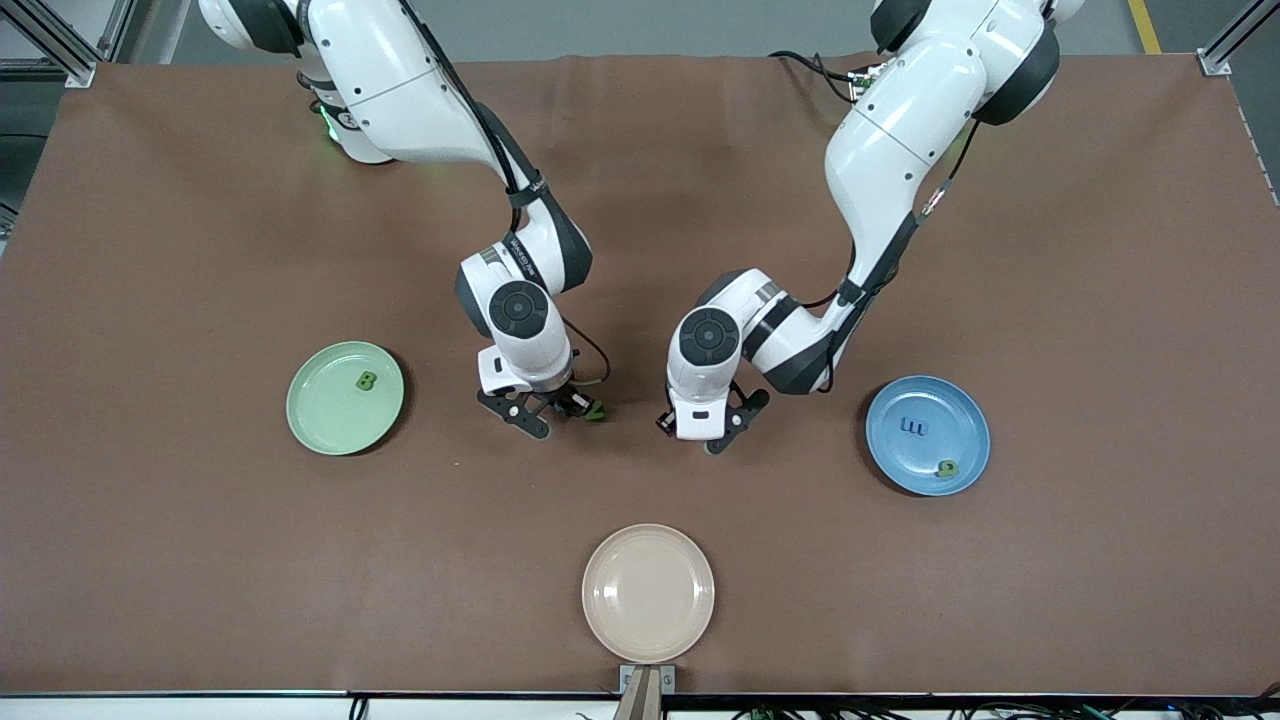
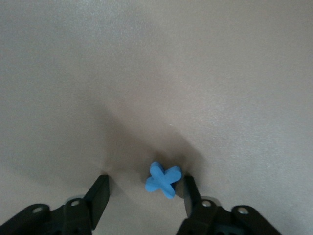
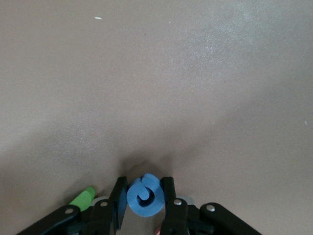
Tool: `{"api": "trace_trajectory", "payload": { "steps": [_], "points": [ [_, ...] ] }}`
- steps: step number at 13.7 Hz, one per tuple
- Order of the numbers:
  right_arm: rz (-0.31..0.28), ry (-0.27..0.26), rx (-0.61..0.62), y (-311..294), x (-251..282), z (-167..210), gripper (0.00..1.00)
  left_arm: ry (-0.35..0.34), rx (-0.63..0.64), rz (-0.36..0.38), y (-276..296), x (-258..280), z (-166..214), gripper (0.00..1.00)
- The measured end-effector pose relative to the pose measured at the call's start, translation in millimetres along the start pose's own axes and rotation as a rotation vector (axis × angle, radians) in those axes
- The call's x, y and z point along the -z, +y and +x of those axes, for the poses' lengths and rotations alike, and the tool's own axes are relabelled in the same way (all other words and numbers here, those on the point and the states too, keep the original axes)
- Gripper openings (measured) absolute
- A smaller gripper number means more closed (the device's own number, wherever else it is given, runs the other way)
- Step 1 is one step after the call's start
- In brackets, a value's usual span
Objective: Sort upper and lower case letters into plates
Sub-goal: 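Carry the C to the green plate while the left gripper grasps x, then drop the x onto the blue plate, then grasp the green u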
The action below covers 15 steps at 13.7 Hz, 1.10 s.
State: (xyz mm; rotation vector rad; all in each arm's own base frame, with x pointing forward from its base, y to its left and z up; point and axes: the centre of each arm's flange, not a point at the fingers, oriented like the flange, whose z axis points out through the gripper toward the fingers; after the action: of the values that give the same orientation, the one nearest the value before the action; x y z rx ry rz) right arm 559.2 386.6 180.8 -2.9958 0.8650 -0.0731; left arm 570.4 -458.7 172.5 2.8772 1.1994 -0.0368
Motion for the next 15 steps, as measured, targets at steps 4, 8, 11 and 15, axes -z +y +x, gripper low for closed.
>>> {"api": "trace_trajectory", "payload": {
  "steps": [4, 8, 11, 15],
  "points": [
    [-0.046, -0.024, 0.022, 8.6, 1.7, 13.5, 0.35, 0.003, 0.002, -0.002, 2.2, 3.9, 1.7, 0.26],
    [-0.101, -0.093, 0.151, 59.0, 47.9, 93.6, 0.35, 0.032, 0.025, -0.016, 4.5, 14.3, 22.8, 0.26],
    [-0.075, -0.128, 0.286, 136.2, 89.4, 158.7, 0.35, 0.085, 0.038, 0.026, -5.3, 64.7, 80.3, 0.26],
    [-0.052, -0.17, 0.406, 240.9, 97.5, 200.8, 0.35, 0.12, -0.082, 0.082, -46.7, 119.1, 149.7, 0.26]
  ]
}}
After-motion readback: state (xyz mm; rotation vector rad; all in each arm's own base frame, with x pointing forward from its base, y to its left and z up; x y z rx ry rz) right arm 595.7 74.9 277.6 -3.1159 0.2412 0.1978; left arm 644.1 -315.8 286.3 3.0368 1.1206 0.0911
